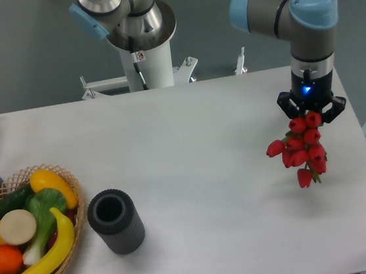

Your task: Place the flowers on the table

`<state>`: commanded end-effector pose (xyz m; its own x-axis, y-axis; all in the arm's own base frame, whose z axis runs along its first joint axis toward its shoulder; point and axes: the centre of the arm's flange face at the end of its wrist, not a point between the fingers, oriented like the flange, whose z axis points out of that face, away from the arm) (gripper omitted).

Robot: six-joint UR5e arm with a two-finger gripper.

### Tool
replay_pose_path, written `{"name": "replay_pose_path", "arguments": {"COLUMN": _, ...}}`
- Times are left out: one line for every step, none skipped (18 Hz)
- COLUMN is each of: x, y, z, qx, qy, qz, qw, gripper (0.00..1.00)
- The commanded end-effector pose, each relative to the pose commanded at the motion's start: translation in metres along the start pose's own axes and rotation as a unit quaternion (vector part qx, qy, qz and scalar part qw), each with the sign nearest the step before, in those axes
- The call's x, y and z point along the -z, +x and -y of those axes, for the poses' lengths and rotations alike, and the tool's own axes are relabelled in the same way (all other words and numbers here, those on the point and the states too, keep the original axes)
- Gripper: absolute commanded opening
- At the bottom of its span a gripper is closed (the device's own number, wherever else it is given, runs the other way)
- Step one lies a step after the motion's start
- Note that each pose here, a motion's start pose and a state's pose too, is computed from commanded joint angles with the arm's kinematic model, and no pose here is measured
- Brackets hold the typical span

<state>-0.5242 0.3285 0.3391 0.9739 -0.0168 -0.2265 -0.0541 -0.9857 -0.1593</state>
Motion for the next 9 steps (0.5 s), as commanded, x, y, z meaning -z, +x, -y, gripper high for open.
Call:
{"name": "replay_pose_path", "arguments": {"x": -0.002, "y": 0.003, "z": 0.001, "qx": -0.001, "qy": -0.005, "qz": -0.001, "qw": 1.0000, "gripper": 0.31}}
{"name": "replay_pose_path", "arguments": {"x": -0.004, "y": 0.005, "z": 0.002, "qx": 0.000, "qy": -0.012, "qz": -0.001, "qw": 0.9999, "gripper": 0.31}}
{"name": "replay_pose_path", "arguments": {"x": -0.008, "y": 0.009, "z": 0.011, "qx": -0.001, "qy": -0.015, "qz": -0.003, "qw": 0.9999, "gripper": 0.31}}
{"name": "replay_pose_path", "arguments": {"x": -0.012, "y": 0.015, "z": 0.020, "qx": -0.005, "qy": -0.015, "qz": -0.006, "qw": 0.9999, "gripper": 0.31}}
{"name": "replay_pose_path", "arguments": {"x": -0.015, "y": 0.015, "z": 0.020, "qx": -0.004, "qy": -0.017, "qz": -0.008, "qw": 0.9998, "gripper": 0.32}}
{"name": "replay_pose_path", "arguments": {"x": -0.018, "y": 0.016, "z": 0.021, "qx": -0.001, "qy": -0.019, "qz": -0.011, "qw": 0.9998, "gripper": 0.32}}
{"name": "replay_pose_path", "arguments": {"x": -0.020, "y": 0.017, "z": 0.022, "qx": 0.006, "qy": -0.021, "qz": -0.011, "qw": 0.9997, "gripper": 0.32}}
{"name": "replay_pose_path", "arguments": {"x": -0.023, "y": 0.021, "z": 0.028, "qx": 0.011, "qy": -0.021, "qz": -0.014, "qw": 0.9996, "gripper": 0.33}}
{"name": "replay_pose_path", "arguments": {"x": -0.030, "y": 0.027, "z": 0.036, "qx": 0.012, "qy": -0.024, "qz": -0.019, "qw": 0.9995, "gripper": 0.36}}
